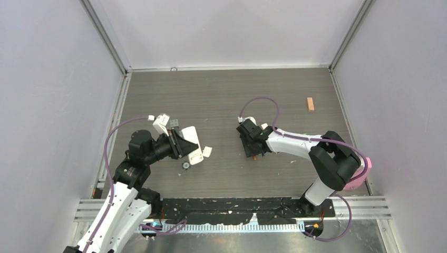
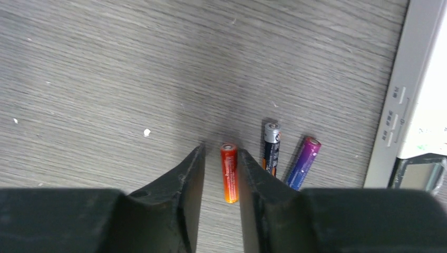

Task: Load the batteries into the remote control
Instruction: Pick up the battery from the center of the board, then load the battery into the remote control.

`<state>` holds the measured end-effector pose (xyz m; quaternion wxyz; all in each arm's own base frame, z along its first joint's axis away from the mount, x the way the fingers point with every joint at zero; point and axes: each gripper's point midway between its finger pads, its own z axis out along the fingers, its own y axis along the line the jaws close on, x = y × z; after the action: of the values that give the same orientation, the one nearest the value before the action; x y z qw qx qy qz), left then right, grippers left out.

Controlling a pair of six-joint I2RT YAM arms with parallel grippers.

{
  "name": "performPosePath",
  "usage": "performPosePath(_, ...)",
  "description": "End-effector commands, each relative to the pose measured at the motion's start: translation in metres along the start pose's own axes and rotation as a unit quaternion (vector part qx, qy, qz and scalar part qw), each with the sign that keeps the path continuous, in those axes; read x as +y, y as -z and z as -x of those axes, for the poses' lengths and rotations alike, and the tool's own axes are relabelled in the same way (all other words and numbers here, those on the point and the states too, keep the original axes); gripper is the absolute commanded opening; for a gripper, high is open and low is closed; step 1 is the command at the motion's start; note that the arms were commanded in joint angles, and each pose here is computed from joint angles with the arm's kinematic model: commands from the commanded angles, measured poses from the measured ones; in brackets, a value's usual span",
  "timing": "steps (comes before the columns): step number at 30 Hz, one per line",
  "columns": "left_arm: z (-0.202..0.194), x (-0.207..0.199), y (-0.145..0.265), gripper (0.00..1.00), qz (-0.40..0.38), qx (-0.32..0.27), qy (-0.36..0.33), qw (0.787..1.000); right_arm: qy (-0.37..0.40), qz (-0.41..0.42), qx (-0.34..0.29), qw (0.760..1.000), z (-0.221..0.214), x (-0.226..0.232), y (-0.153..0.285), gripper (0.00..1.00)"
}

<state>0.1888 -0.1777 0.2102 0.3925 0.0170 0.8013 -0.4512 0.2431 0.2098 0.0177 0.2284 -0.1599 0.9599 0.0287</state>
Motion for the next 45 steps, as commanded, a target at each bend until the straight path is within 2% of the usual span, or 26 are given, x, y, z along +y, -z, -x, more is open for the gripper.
performPosePath(1, 0.010, -0.017, 0.004, 0.00, -0.025, -0.009, -0.019, 0.999, 0.000, 0.000, -0.012, 1.000, 0.013, 0.004, -0.004, 0.30)
performPosePath(4, 0.011, -0.018, 0.004, 0.00, -0.027, -0.008, -0.018, 0.999, 0.001, -0.003, -0.009, 1.000, 0.012, 0.002, -0.004, 0.16)
performPosePath(8, 0.011, -0.022, 0.004, 0.00, -0.031, 0.001, -0.012, 0.999, 0.006, 0.001, -0.024, 1.000, 0.015, 0.001, 0.004, 0.08)
performPosePath(12, 0.010, -0.027, 0.003, 0.00, -0.042, 0.015, -0.002, 0.999, 0.024, 0.041, -0.066, 0.997, 0.027, 0.012, 0.024, 0.05)
performPosePath(16, 0.006, -0.033, 0.002, 0.00, -0.057, 0.041, 0.004, 0.998, 0.065, 0.119, -0.146, 0.980, 0.048, 0.046, 0.068, 0.05)
performPosePath(22, -0.002, -0.037, 0.002, 0.00, -0.057, 0.099, 0.009, 0.993, 0.122, 0.229, -0.304, 0.917, 0.084, 0.099, 0.174, 0.05)
performPosePath(28, -0.006, -0.052, -0.001, 0.00, -0.098, 0.150, 0.036, 0.983, 0.166, 0.328, -0.420, 0.829, 0.090, 0.137, 0.272, 0.06)
performPosePath(32, -0.008, -0.060, 0.001, 0.00, -0.116, 0.170, 0.063, 0.977, 0.187, 0.367, -0.451, 0.792, 0.089, 0.158, 0.304, 0.05)
performPosePath(36, -0.010, -0.067, 0.006, 0.00, -0.128, 0.183, 0.069, 0.972, 0.229, 0.412, -0.444, 0.762, 0.075, 0.187, 0.319, 0.05)
performPosePath(40, -0.013, -0.072, 0.012, 0.00, -0.137, 0.194, 0.073, 0.969, 0.263, 0.429, -0.440, 0.744, 0.065, 0.211, 0.326, 0.06)
performPosePath(45, -0.022, -0.078, 0.026, 0.00, -0.149, 0.221, 0.052, 0.962, 0.294, 0.425, -0.442, 0.733, 0.061, 0.232, 0.326, 0.06)
